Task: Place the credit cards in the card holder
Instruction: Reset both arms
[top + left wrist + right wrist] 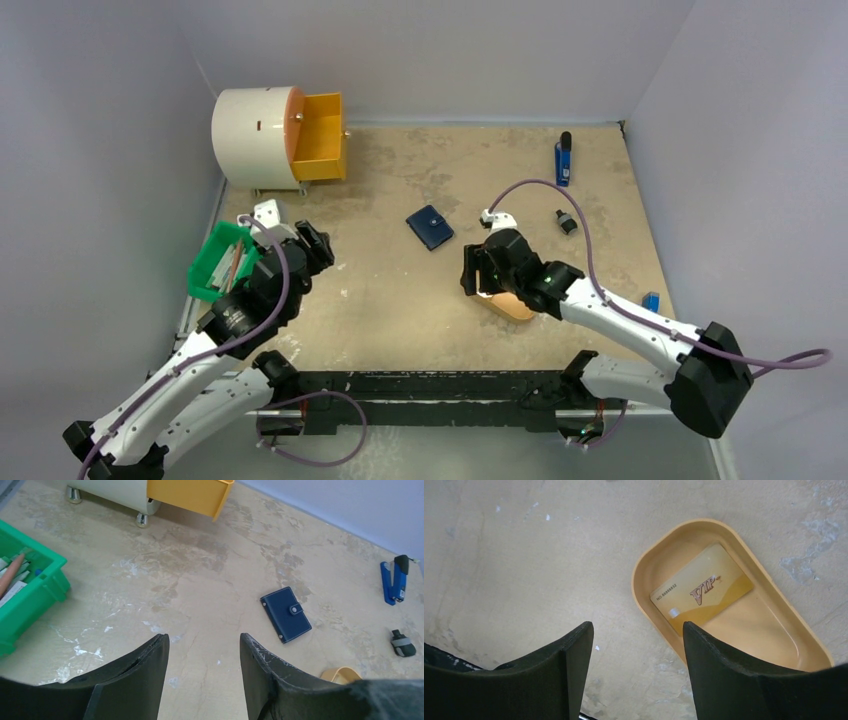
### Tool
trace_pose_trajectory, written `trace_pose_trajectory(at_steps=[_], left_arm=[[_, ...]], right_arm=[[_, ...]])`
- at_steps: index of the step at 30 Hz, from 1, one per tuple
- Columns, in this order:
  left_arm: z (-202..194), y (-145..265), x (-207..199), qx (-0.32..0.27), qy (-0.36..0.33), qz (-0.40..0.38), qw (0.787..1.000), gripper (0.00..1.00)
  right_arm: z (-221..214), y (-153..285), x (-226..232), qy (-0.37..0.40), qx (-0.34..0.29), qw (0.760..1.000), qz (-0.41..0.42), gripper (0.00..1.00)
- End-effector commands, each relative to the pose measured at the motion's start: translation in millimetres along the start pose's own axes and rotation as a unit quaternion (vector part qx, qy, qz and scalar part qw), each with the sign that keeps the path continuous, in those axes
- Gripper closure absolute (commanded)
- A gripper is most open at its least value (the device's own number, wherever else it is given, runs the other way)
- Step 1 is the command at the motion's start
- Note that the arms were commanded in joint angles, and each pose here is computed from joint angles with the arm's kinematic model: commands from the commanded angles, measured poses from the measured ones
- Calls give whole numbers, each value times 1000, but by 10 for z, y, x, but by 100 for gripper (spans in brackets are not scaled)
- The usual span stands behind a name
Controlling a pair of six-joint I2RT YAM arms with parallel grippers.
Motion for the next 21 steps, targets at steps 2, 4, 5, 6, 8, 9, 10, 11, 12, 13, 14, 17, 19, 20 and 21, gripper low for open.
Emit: trace_pose_trajectory(at_steps=[2,4,5,6,8,9,10,11,12,13,14,17,19,20,21], left_arm=[[127,21,30,-31,13,21,999,47],[146,31,16,-34,23,17,999,46],[148,30,7,-34,28,15,999,45],[155,33,-7,-36,36,12,999,44],[182,31,-22,-45,67,17,997,42],[209,27,-17,-57,89,26,994,41],[244,17,4,-76,123,43,989,39],[288,8,35,-98,152,62,981,37],[325,2,63,-120,187,82,972,34],[352,3,92,-136,224,98,960,32],[371,-1,86,-142,231,103,957,31],[400,-31,16,-142,225,105,958,29],[433,-44,-101,-124,217,104,963,27],[462,-47,-180,-111,205,103,967,27],[492,-64,-275,-96,186,105,972,26]], right_arm=[[19,-38,-22,-11,-21,1000,-11,32],[19,-16,-57,-7,-21,999,-24,32],[33,7,-70,-7,-24,999,-27,32],[53,39,-77,-7,-30,999,-28,32],[137,148,-92,-13,-56,998,-30,32],[200,217,-104,-17,-74,997,-31,31],[267,293,-119,-22,-95,995,-32,29],[341,366,-137,-30,-117,992,-37,27],[416,437,-165,-43,-139,988,-46,25],[494,496,-198,-62,-160,983,-61,24],[576,552,-221,-75,-176,979,-73,22],[773,680,-209,-103,-177,975,-88,18],[938,762,-178,-110,-175,974,-92,16],[1020,803,-160,-107,-175,974,-92,14],[1167,896,-142,-103,-186,973,-91,13]])
Point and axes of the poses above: each gripper's point midway between its finger pads, its own y axis back along the fingers, its own x axis along the line the jaws close on, z = x × y, the point moved 6 cm from there along y, back along the fingers, and after that the axes turned 12 degrees about y, right-handed, at the moved point
